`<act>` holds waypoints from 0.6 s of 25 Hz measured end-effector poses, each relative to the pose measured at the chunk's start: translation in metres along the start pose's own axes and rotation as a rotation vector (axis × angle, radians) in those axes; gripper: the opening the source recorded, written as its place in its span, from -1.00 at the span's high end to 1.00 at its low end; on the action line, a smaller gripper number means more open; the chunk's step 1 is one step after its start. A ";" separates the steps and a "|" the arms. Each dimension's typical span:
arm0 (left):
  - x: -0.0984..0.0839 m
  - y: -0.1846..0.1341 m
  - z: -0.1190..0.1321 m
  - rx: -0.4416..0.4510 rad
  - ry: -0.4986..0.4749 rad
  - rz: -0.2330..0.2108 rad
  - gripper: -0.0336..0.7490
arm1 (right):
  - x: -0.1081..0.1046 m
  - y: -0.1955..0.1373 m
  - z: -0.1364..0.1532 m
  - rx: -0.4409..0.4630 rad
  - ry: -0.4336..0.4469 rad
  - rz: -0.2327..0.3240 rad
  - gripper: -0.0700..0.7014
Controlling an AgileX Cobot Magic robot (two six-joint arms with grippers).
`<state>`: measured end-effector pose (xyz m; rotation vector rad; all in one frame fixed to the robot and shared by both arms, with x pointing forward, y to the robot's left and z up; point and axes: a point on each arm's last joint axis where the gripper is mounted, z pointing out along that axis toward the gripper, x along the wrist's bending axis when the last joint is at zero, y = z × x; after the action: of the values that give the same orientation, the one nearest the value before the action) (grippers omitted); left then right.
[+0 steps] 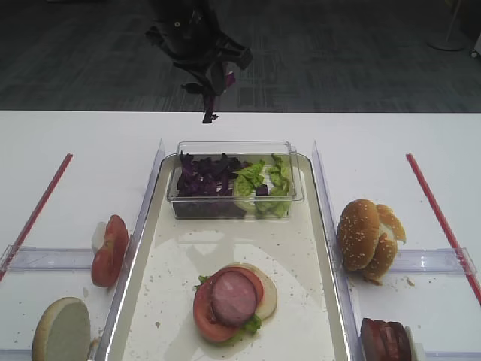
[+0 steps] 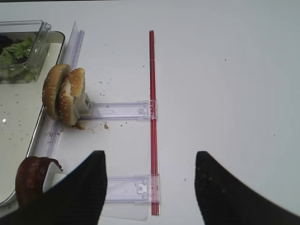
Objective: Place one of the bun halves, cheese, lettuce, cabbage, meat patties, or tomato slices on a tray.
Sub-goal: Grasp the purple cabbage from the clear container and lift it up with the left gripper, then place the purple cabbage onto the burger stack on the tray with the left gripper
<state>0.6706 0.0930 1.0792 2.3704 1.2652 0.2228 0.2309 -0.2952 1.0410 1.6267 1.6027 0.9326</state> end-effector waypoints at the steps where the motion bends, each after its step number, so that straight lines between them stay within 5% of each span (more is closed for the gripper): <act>1: -0.002 0.001 -0.006 -0.010 0.000 0.002 0.86 | 0.000 0.000 0.000 0.000 0.000 0.000 -0.34; 15: -0.051 -0.007 -0.046 -0.038 -0.039 0.071 0.86 | 0.000 0.000 0.000 0.000 0.000 0.000 -0.34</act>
<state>0.6212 0.0685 1.1201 2.3780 1.1508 0.2199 0.2309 -0.2952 1.0410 1.6267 1.6027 0.9326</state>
